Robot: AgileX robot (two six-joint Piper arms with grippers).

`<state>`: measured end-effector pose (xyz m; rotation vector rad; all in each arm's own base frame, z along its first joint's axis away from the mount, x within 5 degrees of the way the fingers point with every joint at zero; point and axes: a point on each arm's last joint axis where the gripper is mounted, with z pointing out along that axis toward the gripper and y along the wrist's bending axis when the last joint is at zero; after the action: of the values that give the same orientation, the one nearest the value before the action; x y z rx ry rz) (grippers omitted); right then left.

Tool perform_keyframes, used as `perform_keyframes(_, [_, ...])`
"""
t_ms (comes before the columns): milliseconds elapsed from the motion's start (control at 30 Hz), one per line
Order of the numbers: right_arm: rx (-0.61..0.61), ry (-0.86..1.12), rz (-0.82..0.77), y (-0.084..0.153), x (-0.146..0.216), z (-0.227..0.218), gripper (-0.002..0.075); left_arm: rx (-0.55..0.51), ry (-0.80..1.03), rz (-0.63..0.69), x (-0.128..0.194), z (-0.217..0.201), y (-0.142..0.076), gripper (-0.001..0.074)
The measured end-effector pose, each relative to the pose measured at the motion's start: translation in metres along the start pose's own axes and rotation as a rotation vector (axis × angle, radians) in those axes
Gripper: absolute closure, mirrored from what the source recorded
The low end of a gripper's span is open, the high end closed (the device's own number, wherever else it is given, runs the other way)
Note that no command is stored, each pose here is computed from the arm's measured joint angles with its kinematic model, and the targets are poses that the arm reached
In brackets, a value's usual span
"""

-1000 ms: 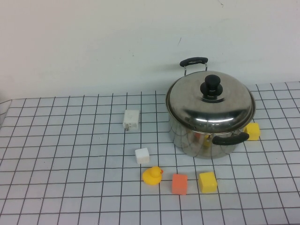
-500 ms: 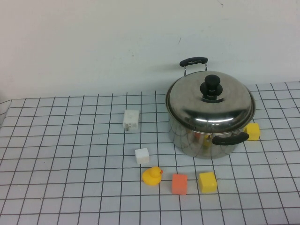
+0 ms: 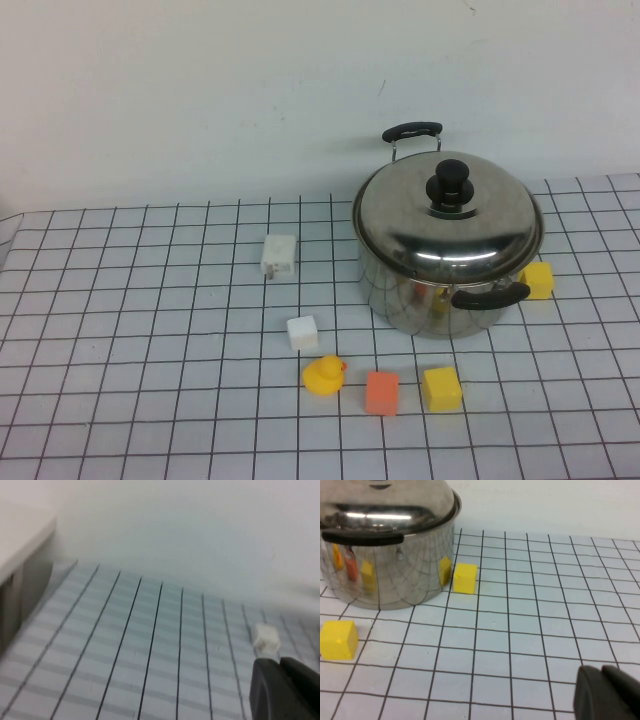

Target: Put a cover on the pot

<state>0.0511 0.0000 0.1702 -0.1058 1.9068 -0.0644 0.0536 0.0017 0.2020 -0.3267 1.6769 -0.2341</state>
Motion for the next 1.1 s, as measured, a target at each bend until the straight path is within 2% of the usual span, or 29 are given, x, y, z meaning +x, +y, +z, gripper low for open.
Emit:
perform_keyframes(67, [0.0, 0.0, 0.0, 0.0, 0.0, 0.0, 0.0717, -0.026, 0.048, -0.033, 0.016, 0.004, 0.006, 0.0736])
perform_keyframes(200, [0.0, 0.0, 0.0, 0.0, 0.0, 0.0, 0.0717, -0.052, 0.089, -0.078, 0.021, 0.004, 0.009, 0.0736])
perform_keyframes(333, [0.0, 0.0, 0.0, 0.0, 0.0, 0.0, 0.0717, -0.029, 0.128, -0.037, 0.023, 0.003, 0.008, 0.0736])
perform_keyframes(600, [0.0, 0.0, 0.0, 0.0, 0.0, 0.0, 0.0717, 0.029, 0.154, 0.137, 0.025, 0.003, 0.006, 0.0736])
perform_keyframes(1100, [0.0, 0.0, 0.0, 0.0, 0.0, 0.0, 0.0717, -0.03, 0.137, 0.176, 0.024, 0.003, 0.009, 0.0736])
